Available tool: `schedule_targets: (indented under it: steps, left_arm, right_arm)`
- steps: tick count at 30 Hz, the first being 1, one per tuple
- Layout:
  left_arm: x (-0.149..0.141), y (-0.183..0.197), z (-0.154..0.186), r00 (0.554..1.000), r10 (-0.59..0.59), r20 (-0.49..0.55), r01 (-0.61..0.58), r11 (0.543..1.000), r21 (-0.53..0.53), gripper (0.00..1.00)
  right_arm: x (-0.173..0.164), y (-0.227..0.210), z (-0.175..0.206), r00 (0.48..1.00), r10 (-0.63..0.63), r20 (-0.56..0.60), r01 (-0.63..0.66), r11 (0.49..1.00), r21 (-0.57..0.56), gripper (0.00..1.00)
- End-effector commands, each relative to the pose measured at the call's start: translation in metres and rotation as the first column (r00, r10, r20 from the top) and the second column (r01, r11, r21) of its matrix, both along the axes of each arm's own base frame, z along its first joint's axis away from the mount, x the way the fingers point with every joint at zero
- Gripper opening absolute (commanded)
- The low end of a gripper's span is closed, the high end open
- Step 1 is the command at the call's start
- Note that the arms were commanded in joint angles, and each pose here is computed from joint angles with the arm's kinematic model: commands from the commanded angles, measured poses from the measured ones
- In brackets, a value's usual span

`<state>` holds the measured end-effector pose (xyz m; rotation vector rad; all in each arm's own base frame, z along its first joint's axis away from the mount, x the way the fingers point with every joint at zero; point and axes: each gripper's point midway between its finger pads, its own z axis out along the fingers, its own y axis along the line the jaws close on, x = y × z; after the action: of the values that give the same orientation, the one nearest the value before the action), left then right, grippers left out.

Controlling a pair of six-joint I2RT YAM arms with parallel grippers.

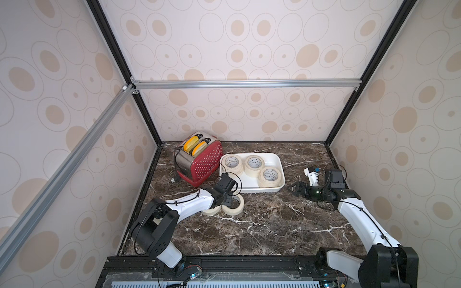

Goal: Take out the art tape in the storage box
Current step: Place the art tape at the center of the board, then pick up the art tape from the storage box.

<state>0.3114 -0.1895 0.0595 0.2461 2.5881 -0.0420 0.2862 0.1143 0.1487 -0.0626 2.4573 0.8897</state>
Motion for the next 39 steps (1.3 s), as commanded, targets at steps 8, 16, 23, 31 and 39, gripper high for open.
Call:
schedule_targets:
  steps: [8, 16, 23, 31, 39]
  left_arm:
    - [0.004, 0.007, 0.043, 0.995, 0.002, 0.101, -0.001, 1.000, -0.011, 0.49]
    - [-0.010, 0.029, 0.071, 0.985, 0.021, 0.173, -0.021, 1.000, 0.001, 0.81]
    - [-0.021, 0.052, 0.081, 0.976, 0.046, 0.211, -0.057, 0.997, 0.047, 0.94]
    - [-0.027, 0.060, 0.081, 0.976, 0.055, 0.211, -0.070, 0.995, 0.065, 0.99]
    - [-0.028, 0.061, 0.077, 0.979, 0.052, 0.196, -0.068, 0.995, 0.072, 0.99]
  right_arm:
    - [0.004, 0.010, 0.003, 0.997, 0.079, -0.010, -0.080, 0.987, -0.137, 0.91]
    - [0.021, 0.028, -0.007, 0.976, 0.205, -0.073, -0.217, 0.894, -0.391, 0.85]
    - [0.051, 0.047, -0.008, 0.960, 0.263, -0.098, -0.273, 0.800, -0.535, 0.83]
    - [0.082, 0.064, -0.022, 0.943, 0.293, -0.155, -0.325, 0.725, -0.607, 0.82]
    - [0.101, 0.091, -0.030, 0.926, 0.343, -0.161, -0.366, 0.703, -0.610, 0.80]
